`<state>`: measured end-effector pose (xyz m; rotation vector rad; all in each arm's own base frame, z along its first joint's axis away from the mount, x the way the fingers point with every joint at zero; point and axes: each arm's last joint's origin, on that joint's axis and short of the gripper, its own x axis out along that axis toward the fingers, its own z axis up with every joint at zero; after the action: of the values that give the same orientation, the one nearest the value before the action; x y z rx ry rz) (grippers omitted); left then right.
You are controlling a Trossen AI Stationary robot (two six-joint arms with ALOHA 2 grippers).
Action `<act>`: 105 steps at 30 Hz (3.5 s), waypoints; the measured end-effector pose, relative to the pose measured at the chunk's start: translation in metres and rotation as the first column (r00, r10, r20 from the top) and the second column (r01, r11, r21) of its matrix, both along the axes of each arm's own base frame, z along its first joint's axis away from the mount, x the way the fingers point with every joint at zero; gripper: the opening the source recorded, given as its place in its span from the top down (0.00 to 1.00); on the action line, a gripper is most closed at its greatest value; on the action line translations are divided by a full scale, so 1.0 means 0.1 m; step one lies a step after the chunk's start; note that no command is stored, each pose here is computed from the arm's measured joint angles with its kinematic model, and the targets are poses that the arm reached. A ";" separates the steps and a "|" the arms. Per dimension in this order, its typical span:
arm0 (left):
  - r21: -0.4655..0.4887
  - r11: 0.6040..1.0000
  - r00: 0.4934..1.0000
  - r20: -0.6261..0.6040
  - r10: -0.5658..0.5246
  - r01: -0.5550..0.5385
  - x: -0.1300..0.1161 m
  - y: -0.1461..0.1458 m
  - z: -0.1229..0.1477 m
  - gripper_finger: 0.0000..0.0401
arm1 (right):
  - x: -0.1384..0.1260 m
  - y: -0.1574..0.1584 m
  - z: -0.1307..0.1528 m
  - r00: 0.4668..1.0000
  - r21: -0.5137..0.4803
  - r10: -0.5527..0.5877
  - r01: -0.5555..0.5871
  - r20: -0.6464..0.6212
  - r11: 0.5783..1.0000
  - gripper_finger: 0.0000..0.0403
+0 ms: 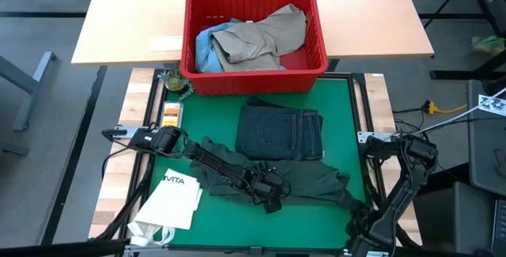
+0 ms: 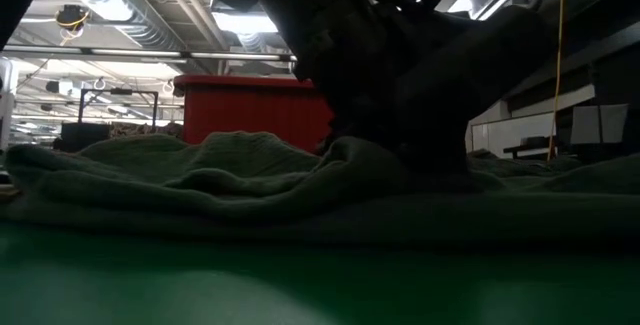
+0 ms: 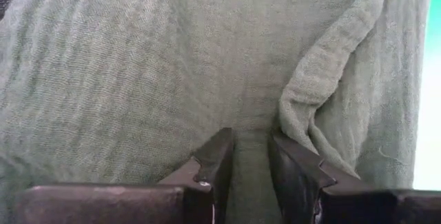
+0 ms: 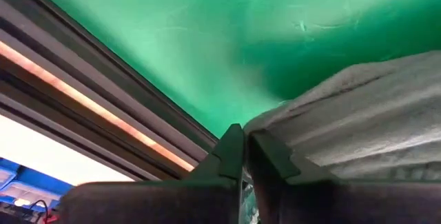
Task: Fold Laundry from Bin
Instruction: Fold the green shirt
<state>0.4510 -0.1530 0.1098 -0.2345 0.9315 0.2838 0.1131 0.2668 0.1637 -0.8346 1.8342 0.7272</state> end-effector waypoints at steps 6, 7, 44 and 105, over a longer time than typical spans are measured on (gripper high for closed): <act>-0.005 1.000 1.000 0.013 -0.001 0.001 0.01 -0.01 0.00 0.77 | -0.01 0.00 0.00 0.998 -0.016 -0.061 0.061 0.000 0.998 0.83; -0.005 1.000 1.000 0.013 -0.003 0.003 0.01 -0.01 0.00 0.77 | -0.01 0.00 0.00 0.997 -0.019 -0.071 0.071 0.003 0.997 0.80; -0.106 0.959 0.960 0.127 -0.248 0.261 0.04 -0.23 0.23 0.76 | 0.22 0.05 0.73 0.853 -0.146 -0.001 0.090 0.522 0.985 0.55; -0.006 0.944 0.891 0.331 -0.310 0.331 0.25 -0.10 0.45 0.63 | 0.29 0.09 0.29 0.963 0.127 -0.170 0.145 0.210 0.981 0.96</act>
<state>0.4763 -0.1633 0.1548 -0.1739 0.6357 -0.0911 0.1423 0.2754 0.1928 -0.6604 1.6254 0.6032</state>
